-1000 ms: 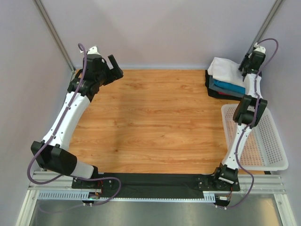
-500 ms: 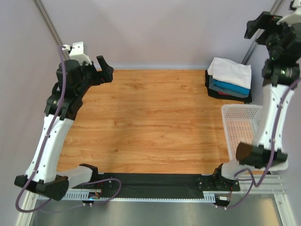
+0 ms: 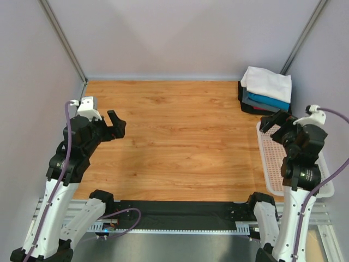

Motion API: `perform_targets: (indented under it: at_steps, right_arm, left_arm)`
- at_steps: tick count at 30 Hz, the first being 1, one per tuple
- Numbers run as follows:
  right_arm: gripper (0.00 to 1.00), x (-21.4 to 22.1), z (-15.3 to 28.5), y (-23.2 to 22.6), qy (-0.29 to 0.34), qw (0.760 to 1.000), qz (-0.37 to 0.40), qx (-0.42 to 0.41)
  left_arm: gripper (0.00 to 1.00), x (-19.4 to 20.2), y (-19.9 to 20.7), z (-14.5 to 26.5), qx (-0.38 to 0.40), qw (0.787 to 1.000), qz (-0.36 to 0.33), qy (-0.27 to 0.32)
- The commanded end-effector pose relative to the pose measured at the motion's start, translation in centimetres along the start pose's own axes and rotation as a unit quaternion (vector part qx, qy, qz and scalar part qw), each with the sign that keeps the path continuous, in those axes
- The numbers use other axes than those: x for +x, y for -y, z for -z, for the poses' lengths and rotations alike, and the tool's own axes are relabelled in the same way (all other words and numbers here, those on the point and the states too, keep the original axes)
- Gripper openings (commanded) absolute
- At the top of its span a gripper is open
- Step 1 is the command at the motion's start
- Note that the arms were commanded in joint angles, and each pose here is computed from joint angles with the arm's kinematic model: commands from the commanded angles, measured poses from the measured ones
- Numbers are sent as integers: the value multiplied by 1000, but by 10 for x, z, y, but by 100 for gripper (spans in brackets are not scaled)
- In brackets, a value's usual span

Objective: Fold and stack the t-shirts
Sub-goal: Neatly place the folded tshirt to the corner

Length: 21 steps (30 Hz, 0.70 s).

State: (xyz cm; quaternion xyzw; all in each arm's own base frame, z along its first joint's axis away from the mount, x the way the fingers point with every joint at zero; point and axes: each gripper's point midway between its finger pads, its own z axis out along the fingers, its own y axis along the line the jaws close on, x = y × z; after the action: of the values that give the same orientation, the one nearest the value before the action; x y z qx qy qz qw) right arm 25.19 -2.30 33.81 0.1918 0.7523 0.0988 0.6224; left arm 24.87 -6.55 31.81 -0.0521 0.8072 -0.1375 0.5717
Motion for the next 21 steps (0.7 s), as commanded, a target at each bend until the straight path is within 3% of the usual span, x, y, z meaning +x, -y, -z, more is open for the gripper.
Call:
perform_targets:
  at_steps: [1,6,15,21]
  right_arm:
    - [100,36,13,11,-20,998,-58,19]
    - [100,58,17,10,-34,997,-74,6]
    - [100,46,15,14,-29,999,-12,8]
    - [100,23,3,19,-25,999,-15,42]
  left_arm:
    - [100,30,-10,6,-16,999,22,-38]
    - [100,45,-13,8,-21,997,24,-65]
    - [100,45,-13,3,-23,998,42,-49]
    - [100,44,-26,3,-57,997,41,-40]
